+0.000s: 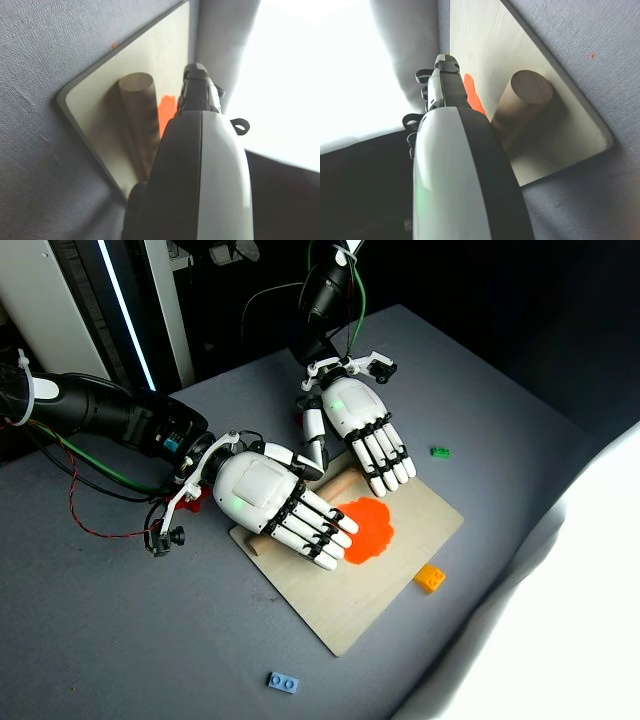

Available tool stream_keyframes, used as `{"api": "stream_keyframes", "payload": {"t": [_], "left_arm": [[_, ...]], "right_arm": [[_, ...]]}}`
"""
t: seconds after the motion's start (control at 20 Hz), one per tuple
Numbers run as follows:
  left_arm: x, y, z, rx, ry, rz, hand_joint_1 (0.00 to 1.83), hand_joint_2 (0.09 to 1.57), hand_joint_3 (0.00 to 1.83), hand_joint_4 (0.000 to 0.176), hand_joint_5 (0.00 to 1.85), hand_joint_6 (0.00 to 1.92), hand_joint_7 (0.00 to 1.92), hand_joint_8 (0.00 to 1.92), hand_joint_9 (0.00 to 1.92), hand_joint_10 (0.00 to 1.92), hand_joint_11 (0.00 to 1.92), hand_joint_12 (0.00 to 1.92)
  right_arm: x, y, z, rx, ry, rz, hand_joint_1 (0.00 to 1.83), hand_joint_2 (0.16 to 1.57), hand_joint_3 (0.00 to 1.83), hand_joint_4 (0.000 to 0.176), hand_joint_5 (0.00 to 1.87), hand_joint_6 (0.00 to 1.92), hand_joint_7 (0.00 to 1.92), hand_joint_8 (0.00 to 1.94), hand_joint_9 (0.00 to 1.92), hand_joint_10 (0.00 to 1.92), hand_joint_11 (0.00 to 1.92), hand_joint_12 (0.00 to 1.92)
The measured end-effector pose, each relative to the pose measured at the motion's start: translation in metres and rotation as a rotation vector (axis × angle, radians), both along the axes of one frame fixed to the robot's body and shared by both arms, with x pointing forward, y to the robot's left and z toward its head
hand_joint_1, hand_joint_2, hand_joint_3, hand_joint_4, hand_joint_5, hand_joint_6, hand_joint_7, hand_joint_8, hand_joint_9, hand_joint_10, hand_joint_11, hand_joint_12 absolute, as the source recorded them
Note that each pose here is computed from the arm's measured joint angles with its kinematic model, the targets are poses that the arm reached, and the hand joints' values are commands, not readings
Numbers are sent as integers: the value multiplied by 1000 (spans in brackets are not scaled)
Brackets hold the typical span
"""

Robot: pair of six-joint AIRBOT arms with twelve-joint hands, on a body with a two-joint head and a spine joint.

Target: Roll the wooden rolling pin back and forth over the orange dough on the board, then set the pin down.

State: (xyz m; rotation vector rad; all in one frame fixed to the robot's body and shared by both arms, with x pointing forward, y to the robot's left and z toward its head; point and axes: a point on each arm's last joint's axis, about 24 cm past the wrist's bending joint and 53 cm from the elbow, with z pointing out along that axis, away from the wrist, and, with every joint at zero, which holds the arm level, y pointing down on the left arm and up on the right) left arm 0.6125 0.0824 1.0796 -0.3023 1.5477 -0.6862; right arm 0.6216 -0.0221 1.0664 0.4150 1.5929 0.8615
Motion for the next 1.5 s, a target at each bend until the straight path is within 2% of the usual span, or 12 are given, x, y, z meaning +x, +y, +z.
{"api": "stream_keyframes", "payload": {"t": [0.15,0.55,0.85,1.0,1.05,1.5], "left_arm": [[2,1,0,0,-4,6,0,1330,0,0,65,3,28,3,4,3,0,28],[5,0,-1,0,-5,7,0,1318,0,0,53,3,23,3,0,0,0,0],[9,-1,0,-1,-9,6,0,1299,0,0,97,19,75,20,41,15,17,10],[11,0,-1,-1,-12,8,0,1293,0,0,111,23,80,19,54,19,24,15],[13,0,-1,-6,-8,12,0,1287,0,0,147,9,111,12,75,8,0,85],[26,5,2,-20,-15,26,0,1306,9,0,104,6,85,5,39,3,0,13]], "right_arm": [[1,-1,-5,27,26,-7,0,1226,0,0,96,0,85,0,43,0,0,0],[11,1,-10,8,3,-14,0,1215,0,0,59,0,57,0,12,0,0,0],[15,-1,-10,1,-8,-26,0,1215,0,0,188,36,161,12,89,20,9,10],[16,-2,-10,0,-10,-28,0,1208,0,0,165,22,160,6,88,17,20,17],[16,-2,-10,0,-11,-29,0,1206,0,0,137,7,153,2,88,15,0,10],[23,-5,-8,3,-16,-42,0,1230,7,0,139,8,145,1,97,14,11,6]]}}
